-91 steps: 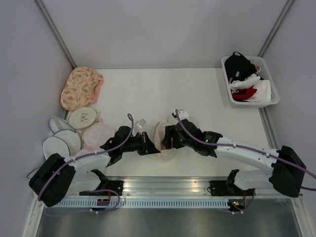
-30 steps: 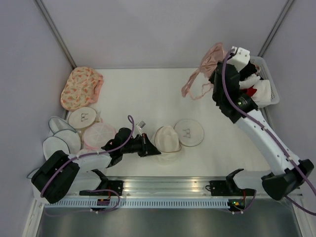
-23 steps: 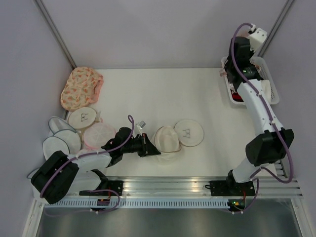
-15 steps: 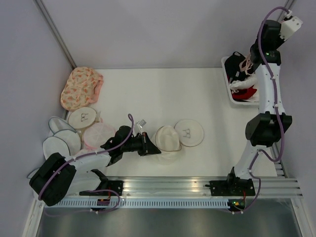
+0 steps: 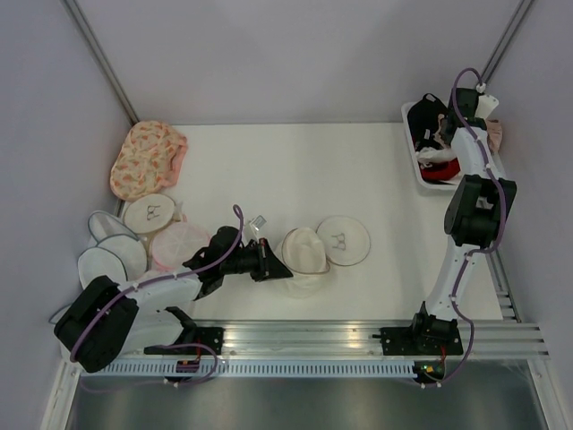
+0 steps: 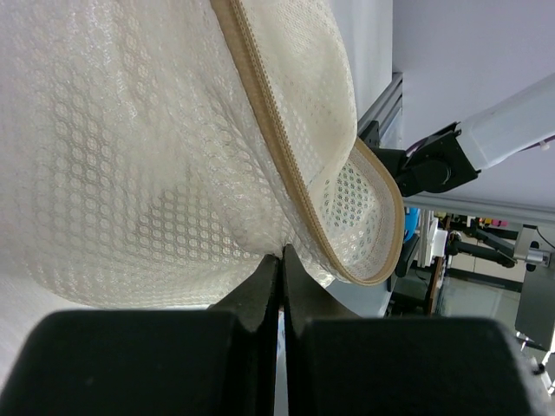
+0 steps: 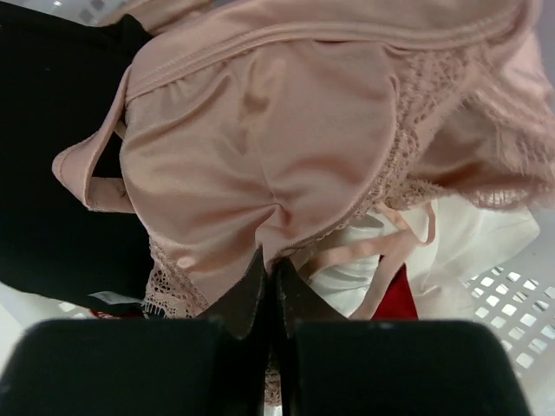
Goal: Unzip the laundry bag and remove the bra
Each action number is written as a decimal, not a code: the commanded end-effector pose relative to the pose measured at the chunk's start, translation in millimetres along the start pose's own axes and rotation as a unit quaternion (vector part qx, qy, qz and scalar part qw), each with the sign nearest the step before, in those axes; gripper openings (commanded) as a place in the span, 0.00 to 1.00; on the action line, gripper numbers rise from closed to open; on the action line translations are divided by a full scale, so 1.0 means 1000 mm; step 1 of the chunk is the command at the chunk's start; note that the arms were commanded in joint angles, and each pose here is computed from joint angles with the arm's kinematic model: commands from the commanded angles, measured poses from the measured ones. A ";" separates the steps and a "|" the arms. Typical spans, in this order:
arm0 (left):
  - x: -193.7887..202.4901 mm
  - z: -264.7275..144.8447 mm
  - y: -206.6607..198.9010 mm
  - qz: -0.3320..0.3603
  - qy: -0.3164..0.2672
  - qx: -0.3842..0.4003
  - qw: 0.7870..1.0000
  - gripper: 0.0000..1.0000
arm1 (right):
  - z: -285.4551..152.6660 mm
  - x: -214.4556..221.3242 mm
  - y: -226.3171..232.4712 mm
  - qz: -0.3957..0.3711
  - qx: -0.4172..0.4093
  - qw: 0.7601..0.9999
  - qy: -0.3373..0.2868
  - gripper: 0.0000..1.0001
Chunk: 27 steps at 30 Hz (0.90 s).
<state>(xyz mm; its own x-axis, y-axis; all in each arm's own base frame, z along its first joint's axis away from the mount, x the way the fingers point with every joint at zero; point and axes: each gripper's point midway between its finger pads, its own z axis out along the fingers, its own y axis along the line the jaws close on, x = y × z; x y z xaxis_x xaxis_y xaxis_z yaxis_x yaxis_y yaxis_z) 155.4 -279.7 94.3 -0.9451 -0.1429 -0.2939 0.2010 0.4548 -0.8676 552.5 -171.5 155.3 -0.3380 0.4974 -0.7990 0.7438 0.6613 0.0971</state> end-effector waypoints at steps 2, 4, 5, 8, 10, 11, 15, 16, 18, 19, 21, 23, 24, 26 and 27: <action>-0.008 0.002 -0.007 0.028 -0.012 0.015 0.999 0.02 | -0.052 -0.058 0.028 0.030 -0.073 0.995 -0.061 0.19; -0.009 0.002 -0.007 0.028 -0.014 0.014 0.999 0.02 | -0.080 -0.083 0.031 0.032 -0.088 0.992 -0.088 0.52; -0.010 0.003 -0.008 0.029 -0.015 0.015 0.999 0.02 | -0.091 -0.090 0.032 0.029 -0.091 0.991 -0.096 0.61; -0.012 0.004 -0.009 0.031 -0.017 0.015 0.999 0.02 | -0.137 -0.112 0.037 0.008 -0.099 0.987 -0.130 0.98; -0.013 0.004 -0.010 0.033 -0.017 0.016 0.999 0.02 | -0.173 -0.115 0.045 -0.015 -0.098 0.984 -0.150 0.98; -0.014 0.004 -0.011 0.033 -0.018 0.017 0.999 0.02 | -0.182 -0.108 0.045 -0.029 -0.092 0.985 -0.145 0.98; -0.018 0.004 -0.013 0.038 -0.024 0.017 0.999 0.02 | -0.226 -0.054 0.050 -0.072 -0.100 0.985 -0.122 0.98; -0.019 0.004 -0.014 0.039 -0.027 0.017 0.999 0.02 | -0.240 -0.010 0.044 -0.101 -0.114 0.983 -0.099 0.98; -0.021 0.004 -0.014 0.041 -0.032 0.017 0.998 0.02 | -0.255 0.031 0.041 -0.107 -0.141 0.980 -0.094 0.98; -0.022 0.003 -0.014 0.042 -0.033 0.015 0.998 0.02 | -0.265 0.080 0.026 -0.130 -0.159 0.976 -0.071 0.98; -0.024 0.002 -0.016 0.044 -0.040 0.015 0.998 0.02 | -0.276 0.125 0.023 -0.116 -0.211 0.970 -0.039 0.98; -0.025 0.002 -0.016 0.044 -0.040 0.014 0.998 0.02 | -0.279 0.181 -0.005 -0.129 -0.212 0.969 -0.006 0.98; -0.025 0.001 -0.017 0.047 -0.040 0.017 0.998 0.02 | -0.281 0.198 -0.013 -0.125 -0.214 0.969 0.006 0.98; -0.024 0.000 -0.016 0.049 -0.040 0.014 0.998 0.02 | -0.286 0.239 -0.035 -0.143 -0.219 0.965 0.035 0.98; -0.025 0.000 -0.014 0.052 -0.042 0.011 0.998 0.02 | -0.291 0.250 -0.038 -0.127 -0.227 0.964 0.047 0.98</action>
<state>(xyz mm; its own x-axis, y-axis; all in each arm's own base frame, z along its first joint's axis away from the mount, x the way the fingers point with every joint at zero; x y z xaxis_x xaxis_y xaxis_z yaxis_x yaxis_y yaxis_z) 162.6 -279.2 94.1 -0.9346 -0.1573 -0.3191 0.2137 0.4688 -0.8571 287.9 77.1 128.2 -0.5951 0.1857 -0.7819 0.2626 0.9645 0.0292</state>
